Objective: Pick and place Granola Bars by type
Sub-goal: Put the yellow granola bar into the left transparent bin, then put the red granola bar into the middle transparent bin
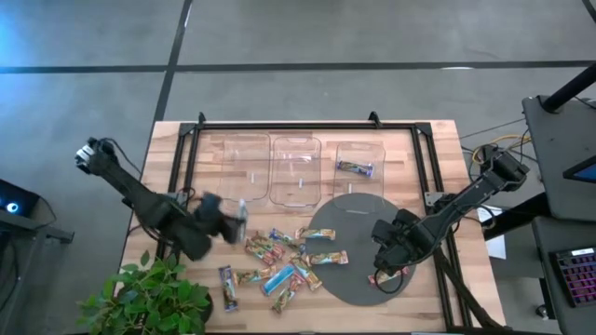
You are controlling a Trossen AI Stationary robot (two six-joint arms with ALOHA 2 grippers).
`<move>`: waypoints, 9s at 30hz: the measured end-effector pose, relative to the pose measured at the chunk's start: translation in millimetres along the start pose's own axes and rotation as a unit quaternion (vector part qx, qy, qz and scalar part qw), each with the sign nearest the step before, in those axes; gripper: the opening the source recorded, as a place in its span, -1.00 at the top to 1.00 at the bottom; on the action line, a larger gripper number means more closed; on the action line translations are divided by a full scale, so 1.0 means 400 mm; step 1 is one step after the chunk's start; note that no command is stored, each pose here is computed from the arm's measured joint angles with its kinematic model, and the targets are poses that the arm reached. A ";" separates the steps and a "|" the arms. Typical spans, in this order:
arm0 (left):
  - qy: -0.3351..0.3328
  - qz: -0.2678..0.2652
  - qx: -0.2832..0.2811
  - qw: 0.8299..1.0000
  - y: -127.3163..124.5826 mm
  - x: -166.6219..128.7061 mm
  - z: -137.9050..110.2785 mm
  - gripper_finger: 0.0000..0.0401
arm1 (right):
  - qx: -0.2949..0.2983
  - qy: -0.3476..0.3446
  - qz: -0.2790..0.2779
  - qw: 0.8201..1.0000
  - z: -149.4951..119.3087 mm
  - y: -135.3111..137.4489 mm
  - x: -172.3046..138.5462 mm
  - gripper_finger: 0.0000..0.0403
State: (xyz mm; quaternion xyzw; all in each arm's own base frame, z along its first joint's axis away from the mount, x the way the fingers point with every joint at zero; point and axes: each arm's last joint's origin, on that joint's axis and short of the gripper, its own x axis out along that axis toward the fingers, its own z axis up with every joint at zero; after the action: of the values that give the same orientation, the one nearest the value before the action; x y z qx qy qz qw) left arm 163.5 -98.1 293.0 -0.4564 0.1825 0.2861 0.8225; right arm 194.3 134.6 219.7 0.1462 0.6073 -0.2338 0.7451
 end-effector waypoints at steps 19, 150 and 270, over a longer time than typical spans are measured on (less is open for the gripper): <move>-0.156 0.055 -0.130 0.978 0.237 0.088 0.187 0.70 | 0.015 -0.008 0.010 1.000 0.005 0.005 0.001 -0.12; 0.336 -0.012 0.597 0.728 0.054 0.369 -0.240 0.36 | -0.064 0.067 0.056 0.994 -0.035 0.023 -0.004 -0.12; 0.046 0.009 0.178 0.983 -0.117 0.067 -0.052 0.58 | 0.311 -0.277 0.260 0.871 0.529 -0.196 -0.006 0.45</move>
State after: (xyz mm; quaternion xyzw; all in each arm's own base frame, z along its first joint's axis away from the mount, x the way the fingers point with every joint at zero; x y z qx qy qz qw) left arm 213.1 -127.2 297.3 -0.3136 0.2726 0.2348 0.8787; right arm 329.6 -37.7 273.7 0.4525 0.2123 -0.2397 0.8323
